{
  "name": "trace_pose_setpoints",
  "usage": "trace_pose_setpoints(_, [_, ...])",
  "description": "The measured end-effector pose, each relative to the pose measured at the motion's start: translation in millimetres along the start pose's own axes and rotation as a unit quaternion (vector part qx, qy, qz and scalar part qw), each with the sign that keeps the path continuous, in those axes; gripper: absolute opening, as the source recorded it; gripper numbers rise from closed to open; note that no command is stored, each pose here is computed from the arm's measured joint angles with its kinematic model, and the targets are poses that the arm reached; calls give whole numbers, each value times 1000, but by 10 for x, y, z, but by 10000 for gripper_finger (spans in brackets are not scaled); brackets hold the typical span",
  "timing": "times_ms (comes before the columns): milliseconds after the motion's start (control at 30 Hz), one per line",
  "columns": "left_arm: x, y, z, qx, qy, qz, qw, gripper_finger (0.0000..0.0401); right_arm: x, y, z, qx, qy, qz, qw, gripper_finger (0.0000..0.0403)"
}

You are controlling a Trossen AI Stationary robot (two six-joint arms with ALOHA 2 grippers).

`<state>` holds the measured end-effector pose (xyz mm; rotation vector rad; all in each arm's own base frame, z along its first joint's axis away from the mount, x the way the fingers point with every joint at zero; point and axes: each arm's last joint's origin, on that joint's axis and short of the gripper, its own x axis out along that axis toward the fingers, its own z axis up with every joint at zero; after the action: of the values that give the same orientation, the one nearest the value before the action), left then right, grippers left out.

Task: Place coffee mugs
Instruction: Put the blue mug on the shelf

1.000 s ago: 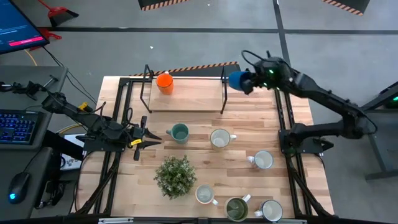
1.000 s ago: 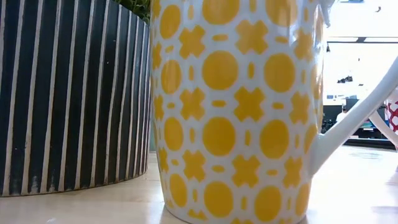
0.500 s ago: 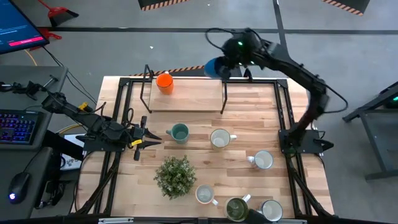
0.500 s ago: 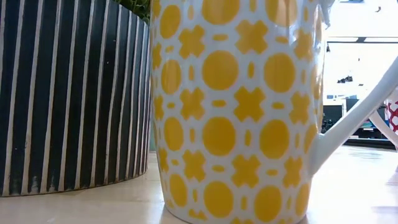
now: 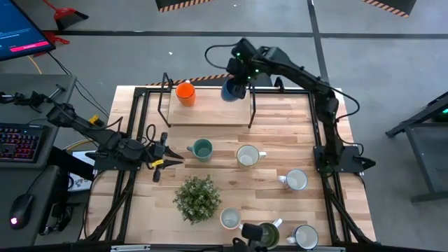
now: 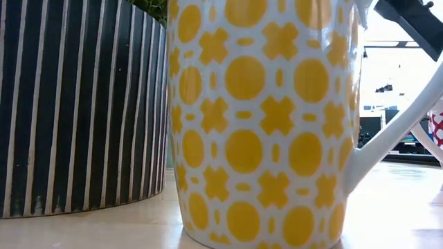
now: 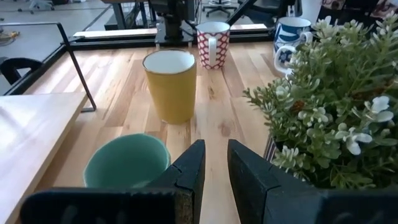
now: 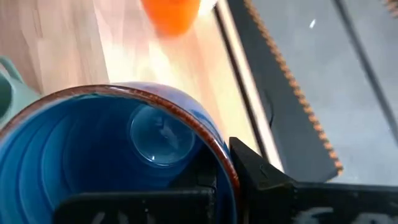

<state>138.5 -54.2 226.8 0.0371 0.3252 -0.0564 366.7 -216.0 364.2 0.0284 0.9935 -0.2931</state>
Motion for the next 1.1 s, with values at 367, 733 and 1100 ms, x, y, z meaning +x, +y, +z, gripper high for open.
trace_pose_setpoints(367, [69,-25,-25,5,14,1,1000,60,585,132,-46,-22,57,59,996,0])
trace_pose_setpoints(733, [97,-38,-1,1,2,0,1000,60,899,220,-105,-41,101,67,992,0])
trace_pose_setpoints(1100, [98,-38,-2,1,3,0,1000,60,897,202,-122,-14,114,49,992,0])
